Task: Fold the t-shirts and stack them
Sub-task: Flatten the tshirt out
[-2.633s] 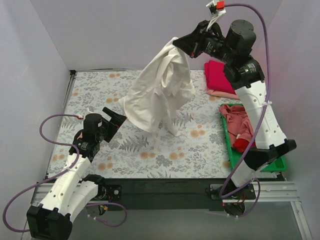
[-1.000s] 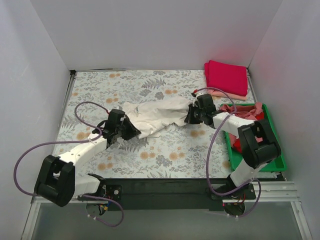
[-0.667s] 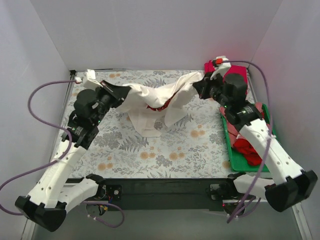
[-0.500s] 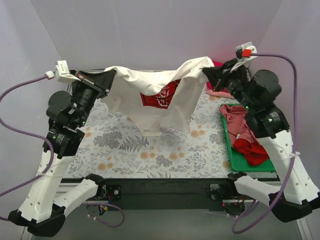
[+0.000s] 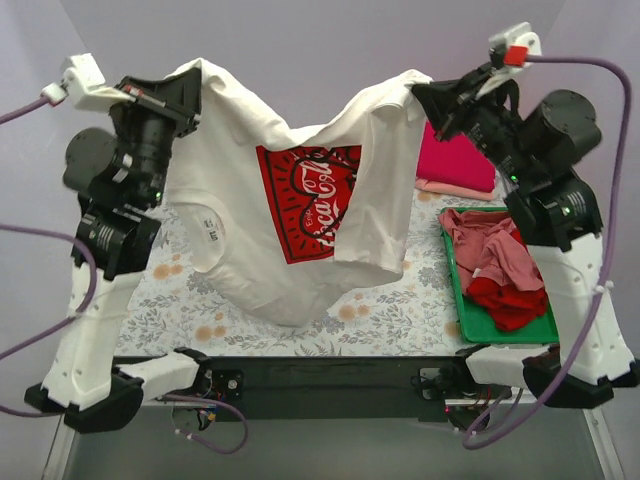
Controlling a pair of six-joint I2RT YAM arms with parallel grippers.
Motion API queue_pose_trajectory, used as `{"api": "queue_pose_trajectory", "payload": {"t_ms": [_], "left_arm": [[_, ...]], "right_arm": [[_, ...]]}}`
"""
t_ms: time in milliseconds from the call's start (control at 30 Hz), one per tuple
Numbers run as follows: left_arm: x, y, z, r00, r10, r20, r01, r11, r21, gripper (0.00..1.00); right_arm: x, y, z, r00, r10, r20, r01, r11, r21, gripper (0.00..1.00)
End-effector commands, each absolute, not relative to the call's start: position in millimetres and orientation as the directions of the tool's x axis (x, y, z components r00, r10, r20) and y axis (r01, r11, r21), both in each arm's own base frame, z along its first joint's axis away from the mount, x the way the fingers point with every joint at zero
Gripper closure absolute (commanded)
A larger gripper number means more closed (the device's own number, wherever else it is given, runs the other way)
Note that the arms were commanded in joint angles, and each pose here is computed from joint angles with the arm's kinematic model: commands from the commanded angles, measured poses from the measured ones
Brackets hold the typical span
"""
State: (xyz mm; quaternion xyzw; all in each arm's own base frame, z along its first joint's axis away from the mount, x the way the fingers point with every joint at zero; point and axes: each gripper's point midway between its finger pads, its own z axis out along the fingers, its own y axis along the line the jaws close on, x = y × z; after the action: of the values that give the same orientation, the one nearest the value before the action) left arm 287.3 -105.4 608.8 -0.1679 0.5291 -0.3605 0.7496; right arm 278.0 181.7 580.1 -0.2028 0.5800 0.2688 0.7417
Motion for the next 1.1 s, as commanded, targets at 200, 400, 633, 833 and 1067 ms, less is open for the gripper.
{"api": "queue_pose_trajectory", "payload": {"t_ms": [200,400,633,833,1067], "left_arm": [[483,-80,551,0.092,-0.592,-0.801,0.092,0.806,-0.585,1.0],[476,-63,612,0.198,-0.594,-0.779,0.261,0.799,-0.542,1.0],[421,-10,520,0.185,-0.58,-0.793,0.003,0.808,-0.59,1.0],[339,40,313,0.115,-0.699,-0.706,-0.481,0.582,-0.655,1.0],[259,72,253,0.368,-0.766,-0.527,-0.62,0.22,-0.753,0.1]], "right_arm": [[422,205,550,0.121,0.058,-0.991,-0.616,0.787,-0.029,0.99],[422,210,571,0.174,0.083,-0.981,-0.689,0.722,-0.061,0.99],[381,216,463,-0.027,-0.059,-0.998,-0.787,0.617,-0.015,0.99],[304,209,329,-0.279,-0.153,-0.948,-0.819,0.554,0.151,0.94],[250,188,213,-0.487,-0.202,-0.85,-0.702,0.67,0.242,0.05]]}}
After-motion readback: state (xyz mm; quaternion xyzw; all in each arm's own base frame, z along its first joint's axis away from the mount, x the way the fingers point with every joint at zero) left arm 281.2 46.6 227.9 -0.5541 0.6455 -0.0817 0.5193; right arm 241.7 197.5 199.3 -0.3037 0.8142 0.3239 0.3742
